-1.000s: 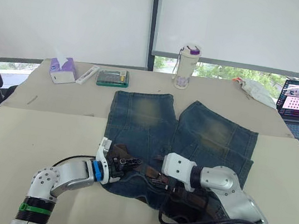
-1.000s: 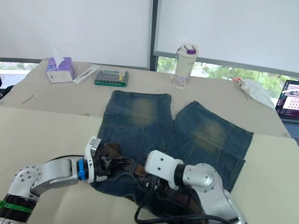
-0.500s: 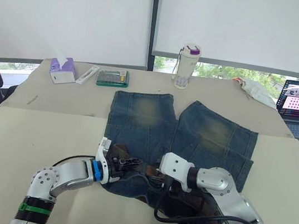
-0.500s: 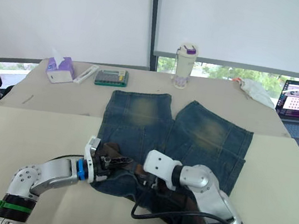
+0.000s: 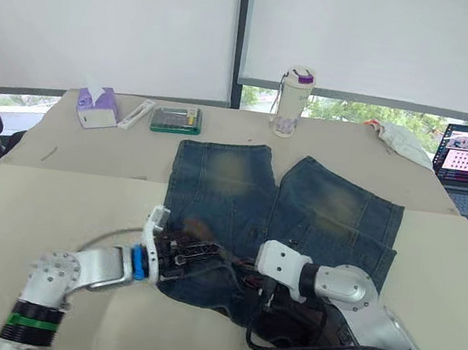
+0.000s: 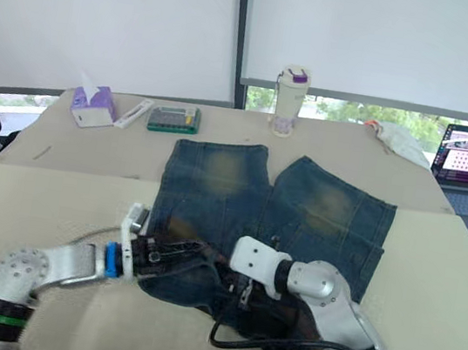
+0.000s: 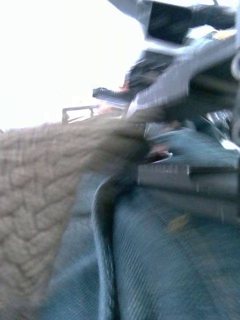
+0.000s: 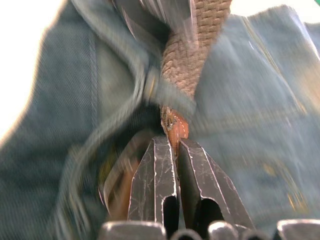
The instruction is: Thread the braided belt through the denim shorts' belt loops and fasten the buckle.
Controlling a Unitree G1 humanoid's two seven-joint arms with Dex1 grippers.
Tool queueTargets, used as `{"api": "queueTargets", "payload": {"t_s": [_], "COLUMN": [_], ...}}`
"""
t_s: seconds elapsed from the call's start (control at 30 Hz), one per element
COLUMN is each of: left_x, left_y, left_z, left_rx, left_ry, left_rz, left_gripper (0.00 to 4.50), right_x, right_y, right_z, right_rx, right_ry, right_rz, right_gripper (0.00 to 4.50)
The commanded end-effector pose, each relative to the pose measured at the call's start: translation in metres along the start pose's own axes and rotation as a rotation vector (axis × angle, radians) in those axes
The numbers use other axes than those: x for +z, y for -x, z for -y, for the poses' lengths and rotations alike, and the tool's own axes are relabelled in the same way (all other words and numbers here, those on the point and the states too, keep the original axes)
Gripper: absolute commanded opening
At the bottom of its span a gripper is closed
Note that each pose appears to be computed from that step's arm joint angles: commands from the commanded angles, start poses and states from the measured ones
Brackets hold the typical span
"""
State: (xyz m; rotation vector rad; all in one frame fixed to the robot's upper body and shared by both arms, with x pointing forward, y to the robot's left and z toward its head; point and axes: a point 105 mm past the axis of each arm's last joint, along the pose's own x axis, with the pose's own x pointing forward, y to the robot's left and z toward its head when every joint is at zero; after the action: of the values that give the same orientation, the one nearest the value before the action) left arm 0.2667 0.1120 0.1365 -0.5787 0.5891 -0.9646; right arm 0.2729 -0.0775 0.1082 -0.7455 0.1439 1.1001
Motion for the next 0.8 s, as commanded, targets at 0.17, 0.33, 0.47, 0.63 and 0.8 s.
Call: {"api": "queueTargets", "payload": {"t_s": [0.17,0.33,0.47,0.63,0.8], "left_x": [-0.026,-0.042,-0.057,-0.069,-0.074], "left_y": [0.000,-0.006,-0.003,0.006,0.019], "left_z": [0.001,-0.024,-0.048,-0.056,-0.067], "left_rx": [-0.071,-0.037,0.021,0.036,0.076], "left_ry": [-0.771,-0.849,-0.873,-0.874,-0.889], "left_rz": [-0.279,-0.339,-0.408,-0.425,-0.436], "left_gripper": [2.04,1.79,0.56,0.05,0.05], "right_x": [0.001,-0.001,-0.005,-0.024,-0.047], "right_y": [0.013,0.017,0.031,0.084,0.149], "right_z": [0.009,0.009,0.015,0.029,0.035], "right_rx": [-0.077,-0.097,-0.149,-0.286,-0.443], "right_ry": [-0.010,-0.023,-0.025,-0.041,-0.053], "right_rz": [-0.002,-0.010,-0.046,-0.181,-0.379], "right_gripper": [0.00,0.00,0.00,0.00,0.00]}}
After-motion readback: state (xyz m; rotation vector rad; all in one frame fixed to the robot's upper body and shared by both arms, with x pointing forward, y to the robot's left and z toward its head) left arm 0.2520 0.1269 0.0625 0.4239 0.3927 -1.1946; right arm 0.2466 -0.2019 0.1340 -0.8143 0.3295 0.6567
